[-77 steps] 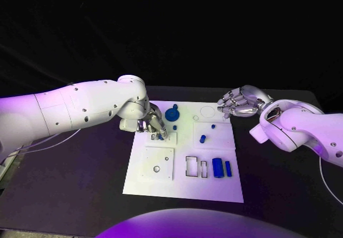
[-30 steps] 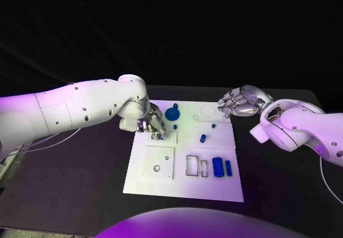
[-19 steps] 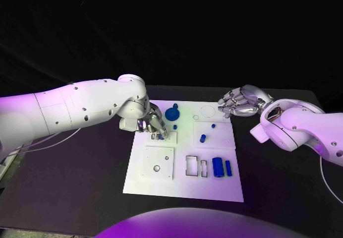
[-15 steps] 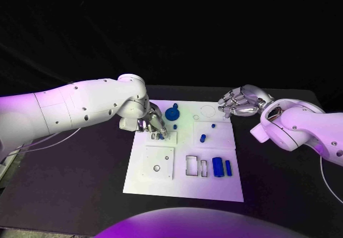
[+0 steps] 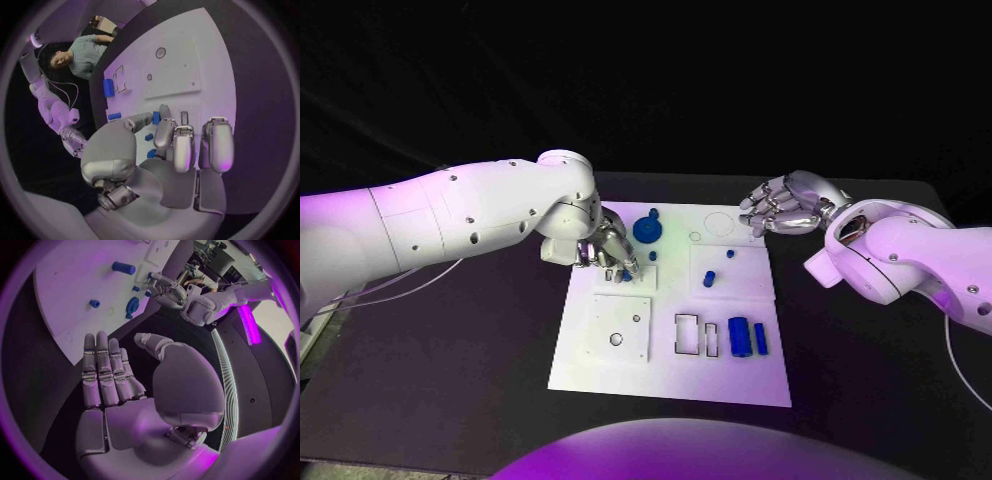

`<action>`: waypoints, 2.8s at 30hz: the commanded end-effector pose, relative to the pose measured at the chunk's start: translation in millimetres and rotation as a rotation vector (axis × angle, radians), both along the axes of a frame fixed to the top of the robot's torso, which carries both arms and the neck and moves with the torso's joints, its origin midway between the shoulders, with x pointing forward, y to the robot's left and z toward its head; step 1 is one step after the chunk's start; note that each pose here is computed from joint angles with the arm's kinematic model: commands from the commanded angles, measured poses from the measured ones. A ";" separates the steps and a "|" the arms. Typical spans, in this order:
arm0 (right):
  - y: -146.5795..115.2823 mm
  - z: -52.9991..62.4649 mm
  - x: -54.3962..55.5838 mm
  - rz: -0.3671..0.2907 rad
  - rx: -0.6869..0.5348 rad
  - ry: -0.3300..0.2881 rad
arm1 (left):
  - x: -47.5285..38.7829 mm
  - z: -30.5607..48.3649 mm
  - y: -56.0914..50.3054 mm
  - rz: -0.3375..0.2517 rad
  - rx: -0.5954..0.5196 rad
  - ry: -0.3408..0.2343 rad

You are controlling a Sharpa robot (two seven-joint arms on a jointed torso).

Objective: Assemble the parts on the task board

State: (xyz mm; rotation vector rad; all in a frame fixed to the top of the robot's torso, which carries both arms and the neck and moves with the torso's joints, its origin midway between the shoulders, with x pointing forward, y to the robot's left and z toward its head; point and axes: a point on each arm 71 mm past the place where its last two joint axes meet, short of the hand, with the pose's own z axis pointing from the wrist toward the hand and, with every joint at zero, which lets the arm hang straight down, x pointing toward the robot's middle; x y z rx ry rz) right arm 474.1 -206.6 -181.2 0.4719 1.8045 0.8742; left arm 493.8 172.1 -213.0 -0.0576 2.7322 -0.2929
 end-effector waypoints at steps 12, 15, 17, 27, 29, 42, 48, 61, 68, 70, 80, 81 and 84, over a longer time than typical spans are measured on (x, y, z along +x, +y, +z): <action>0.6 -0.8 -0.6 0.010 0.000 0.002 | -0.5 -0.5 -0.6 -0.005 0.000 0.010; 0.4 -0.8 -0.6 0.009 0.000 0.002 | -0.3 -0.5 0.0 -0.004 0.001 0.009; 0.3 -0.9 -0.7 0.009 0.000 0.002 | -0.2 -0.5 0.5 -0.005 0.002 0.009; -0.2 -1.2 -0.9 0.009 0.000 0.003 | -1.0 -0.6 2.1 -0.013 0.009 0.014; -0.2 -1.3 -0.9 0.009 0.000 0.004 | -1.2 -0.6 2.3 -0.015 0.009 0.015; -0.6 -1.6 -0.9 0.009 0.000 0.004 | -3.7 -0.1 3.9 -0.025 0.013 0.018; -1.2 -2.2 -0.5 0.008 0.000 0.005 | -4.6 8.0 6.9 -0.018 -0.006 -0.002; -3.0 -3.1 0.4 0.002 0.001 0.004 | 2.7 44.9 27.6 0.063 -0.074 -0.115; -2.6 -3.2 0.4 0.003 0.005 -0.001 | 15.8 55.7 48.7 0.127 -0.036 -0.240; -2.9 -2.9 0.5 -0.002 0.011 -0.010 | 19.4 57.1 53.6 0.147 -0.032 -0.270; -4.2 -1.5 1.1 -0.025 0.040 -0.049 | 34.9 58.1 69.7 0.191 0.022 -0.340; -4.2 -1.3 1.2 -0.027 0.042 -0.052 | 36.1 57.5 70.4 0.192 0.027 -0.338; -4.4 -1.1 1.3 -0.031 0.047 -0.056 | 38.3 55.1 70.7 0.193 0.033 -0.330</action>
